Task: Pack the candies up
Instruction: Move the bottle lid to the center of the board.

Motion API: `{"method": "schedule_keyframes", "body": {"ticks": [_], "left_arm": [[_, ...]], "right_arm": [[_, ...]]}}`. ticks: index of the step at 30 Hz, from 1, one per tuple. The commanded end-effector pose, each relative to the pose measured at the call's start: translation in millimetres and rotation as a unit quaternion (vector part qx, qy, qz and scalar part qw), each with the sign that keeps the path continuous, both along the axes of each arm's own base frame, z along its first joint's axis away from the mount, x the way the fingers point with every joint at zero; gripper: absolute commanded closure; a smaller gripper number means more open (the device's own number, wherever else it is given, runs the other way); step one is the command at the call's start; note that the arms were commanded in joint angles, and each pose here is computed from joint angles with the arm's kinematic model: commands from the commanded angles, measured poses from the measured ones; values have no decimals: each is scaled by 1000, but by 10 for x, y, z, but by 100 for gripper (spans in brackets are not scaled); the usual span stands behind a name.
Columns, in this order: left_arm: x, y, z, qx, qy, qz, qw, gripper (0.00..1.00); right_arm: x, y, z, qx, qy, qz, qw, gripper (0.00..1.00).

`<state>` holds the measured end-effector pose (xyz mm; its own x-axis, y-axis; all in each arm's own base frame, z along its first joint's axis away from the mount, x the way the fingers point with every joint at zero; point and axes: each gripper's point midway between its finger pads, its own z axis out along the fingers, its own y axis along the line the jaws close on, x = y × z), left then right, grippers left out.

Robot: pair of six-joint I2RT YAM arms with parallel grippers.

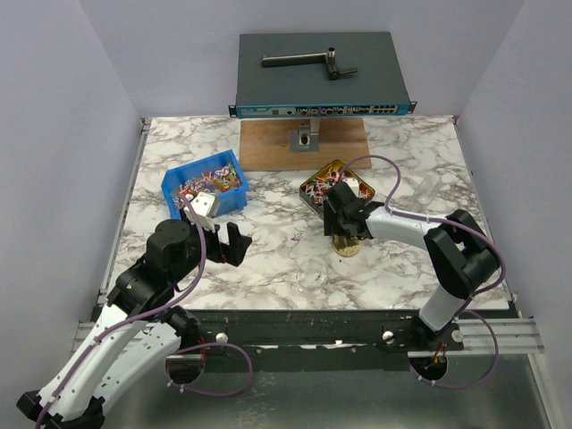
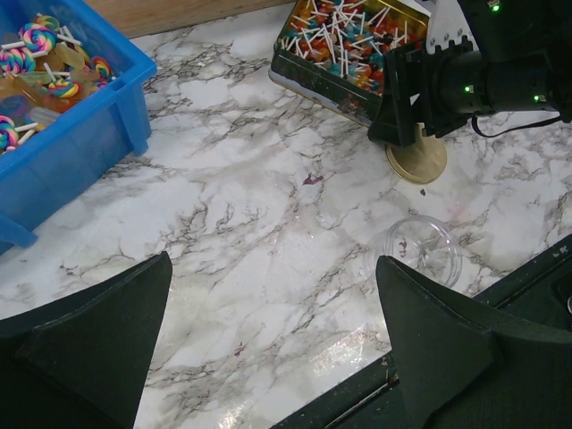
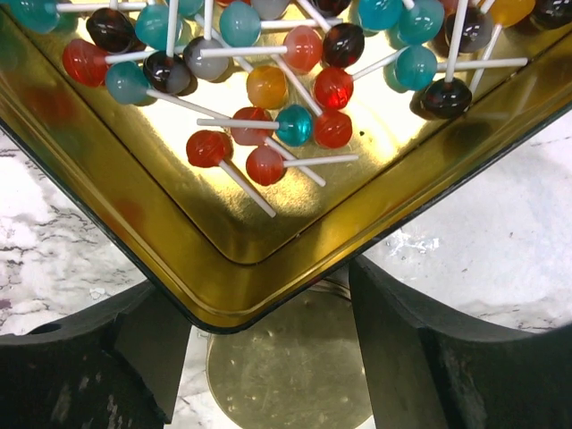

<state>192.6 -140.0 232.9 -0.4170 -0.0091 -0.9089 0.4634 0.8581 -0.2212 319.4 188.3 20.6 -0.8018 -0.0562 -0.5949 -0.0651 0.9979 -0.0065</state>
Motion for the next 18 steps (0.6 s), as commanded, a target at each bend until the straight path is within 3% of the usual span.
{"method": "schedule_keyframes", "body": {"ticks": [1,18], "left_arm": [[-29,11,35,0,-2,-5,1000,1],[-50,26,59,-6,-8,-4,1000,1]], "right_arm": [[-208,-60,-96,8,35,2,999,32],[-747,-113,-117,46,65,6,997,36]]}}
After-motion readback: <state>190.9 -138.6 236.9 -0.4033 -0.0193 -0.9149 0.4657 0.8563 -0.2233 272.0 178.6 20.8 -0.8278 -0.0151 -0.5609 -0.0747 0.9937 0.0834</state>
